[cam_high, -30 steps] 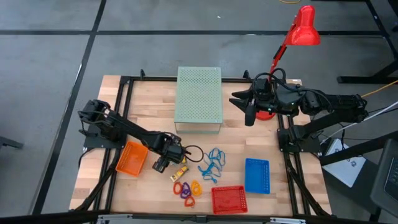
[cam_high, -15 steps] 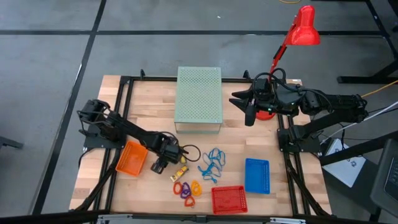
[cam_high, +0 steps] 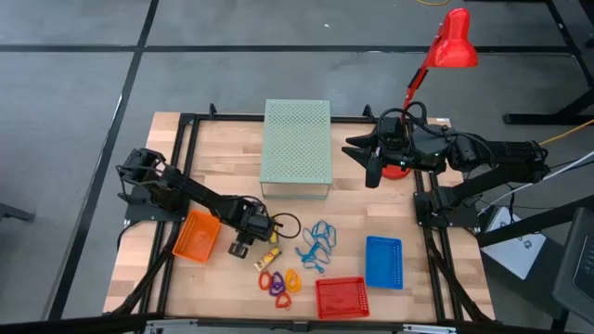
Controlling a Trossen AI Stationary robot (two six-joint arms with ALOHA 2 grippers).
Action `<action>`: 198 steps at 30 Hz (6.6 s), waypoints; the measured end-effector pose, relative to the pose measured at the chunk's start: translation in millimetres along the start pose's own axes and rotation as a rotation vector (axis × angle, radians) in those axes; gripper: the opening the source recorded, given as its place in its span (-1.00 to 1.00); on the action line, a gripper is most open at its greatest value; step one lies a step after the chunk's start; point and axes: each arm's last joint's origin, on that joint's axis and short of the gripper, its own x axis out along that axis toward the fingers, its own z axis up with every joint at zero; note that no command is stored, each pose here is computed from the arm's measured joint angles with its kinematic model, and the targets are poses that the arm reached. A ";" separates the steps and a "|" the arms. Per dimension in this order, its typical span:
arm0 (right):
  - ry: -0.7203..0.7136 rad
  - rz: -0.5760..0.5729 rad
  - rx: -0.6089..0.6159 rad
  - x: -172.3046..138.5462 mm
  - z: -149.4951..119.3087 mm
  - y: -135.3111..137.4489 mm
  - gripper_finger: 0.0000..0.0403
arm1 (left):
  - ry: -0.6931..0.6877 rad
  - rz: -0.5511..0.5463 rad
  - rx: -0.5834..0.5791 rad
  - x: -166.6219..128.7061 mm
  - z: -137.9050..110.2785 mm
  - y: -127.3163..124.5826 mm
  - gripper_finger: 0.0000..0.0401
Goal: Pick & Place Office Desk Supplies
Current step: Put the yellow crayon box into the orange bin
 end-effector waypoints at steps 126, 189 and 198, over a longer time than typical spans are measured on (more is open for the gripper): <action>0.138 0.172 -0.240 6.9 -1.1 -15.6 -0.24 | -0.291 0.030 -0.996 -85.7 98.7 -7.1 0.12; 0.074 0.207 -0.178 7.5 6.1 -13.3 0.02 | -0.415 0.331 -1.382 -128.1 62.6 -122.4 -0.67; 0.019 0.168 -0.154 7.9 10.6 -13.5 0.02 | -0.330 0.425 -1.427 -158.6 -4.9 -146.0 -0.72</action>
